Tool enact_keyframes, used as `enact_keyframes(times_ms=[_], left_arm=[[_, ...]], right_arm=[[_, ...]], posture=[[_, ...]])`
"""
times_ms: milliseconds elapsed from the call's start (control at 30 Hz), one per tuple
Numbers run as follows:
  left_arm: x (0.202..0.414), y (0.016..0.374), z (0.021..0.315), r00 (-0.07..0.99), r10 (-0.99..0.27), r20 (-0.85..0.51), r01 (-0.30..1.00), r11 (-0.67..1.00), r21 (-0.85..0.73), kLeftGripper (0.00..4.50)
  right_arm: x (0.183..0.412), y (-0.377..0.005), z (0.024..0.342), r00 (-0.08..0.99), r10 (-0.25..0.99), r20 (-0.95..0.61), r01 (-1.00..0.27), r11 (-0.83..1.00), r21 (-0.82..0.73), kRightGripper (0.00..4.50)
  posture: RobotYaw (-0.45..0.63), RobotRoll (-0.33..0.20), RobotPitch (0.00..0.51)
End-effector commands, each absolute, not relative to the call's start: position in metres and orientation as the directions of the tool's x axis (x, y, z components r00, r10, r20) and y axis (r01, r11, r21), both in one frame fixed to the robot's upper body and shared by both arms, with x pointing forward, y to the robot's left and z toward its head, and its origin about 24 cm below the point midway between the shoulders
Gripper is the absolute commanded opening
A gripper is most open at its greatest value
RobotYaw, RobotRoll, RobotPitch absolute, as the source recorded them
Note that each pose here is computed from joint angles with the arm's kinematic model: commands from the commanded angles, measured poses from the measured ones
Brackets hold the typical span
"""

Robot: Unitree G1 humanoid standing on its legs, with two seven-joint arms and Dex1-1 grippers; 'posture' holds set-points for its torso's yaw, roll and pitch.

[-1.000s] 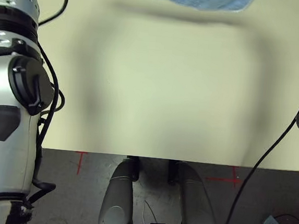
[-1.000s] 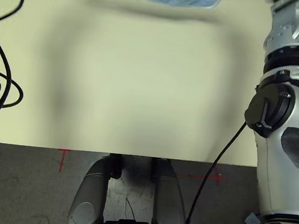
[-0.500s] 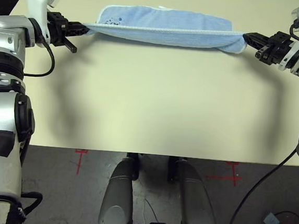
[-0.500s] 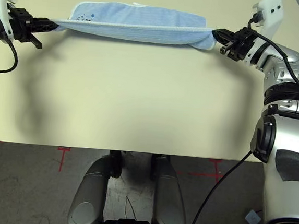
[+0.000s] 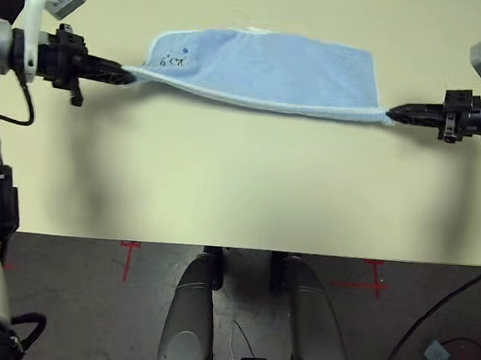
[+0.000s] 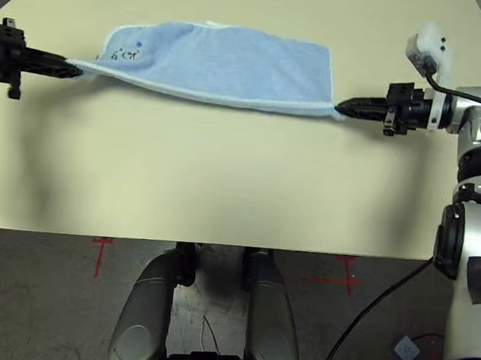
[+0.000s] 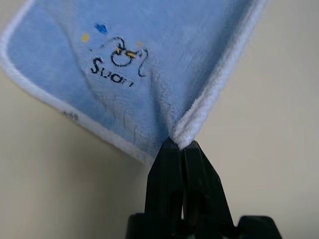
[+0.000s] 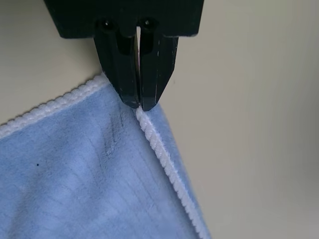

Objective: Fold the towel and set it aside.

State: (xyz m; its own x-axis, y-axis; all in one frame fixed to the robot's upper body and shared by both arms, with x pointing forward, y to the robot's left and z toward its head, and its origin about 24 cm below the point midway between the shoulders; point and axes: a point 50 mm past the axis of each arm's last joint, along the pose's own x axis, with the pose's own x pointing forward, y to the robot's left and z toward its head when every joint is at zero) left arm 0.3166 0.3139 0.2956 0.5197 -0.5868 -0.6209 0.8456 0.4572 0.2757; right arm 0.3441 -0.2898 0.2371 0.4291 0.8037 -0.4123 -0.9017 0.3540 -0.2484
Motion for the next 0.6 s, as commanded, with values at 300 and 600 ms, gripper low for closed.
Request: enact_keyframes(times_ms=[300,600], left_arm=[[0.278,0.325,0.287,0.38,-0.532,-0.757,0.909,0.367,0.198,0.02],[0.273,0.326,0.278,0.341,-0.532,-0.775,0.924,0.342,0.171,0.02]], right_arm=[[0.326,-0.307,0.231,0.395,0.757,-0.52,-0.917,0.294,-0.269,0.0],[0.3,-0.309,0.234,0.278,0.744,-0.607,-0.96,0.243,-0.141,0.0]], posture=[[-0.01,0.0,0.37],[0.0,0.0,0.367]])
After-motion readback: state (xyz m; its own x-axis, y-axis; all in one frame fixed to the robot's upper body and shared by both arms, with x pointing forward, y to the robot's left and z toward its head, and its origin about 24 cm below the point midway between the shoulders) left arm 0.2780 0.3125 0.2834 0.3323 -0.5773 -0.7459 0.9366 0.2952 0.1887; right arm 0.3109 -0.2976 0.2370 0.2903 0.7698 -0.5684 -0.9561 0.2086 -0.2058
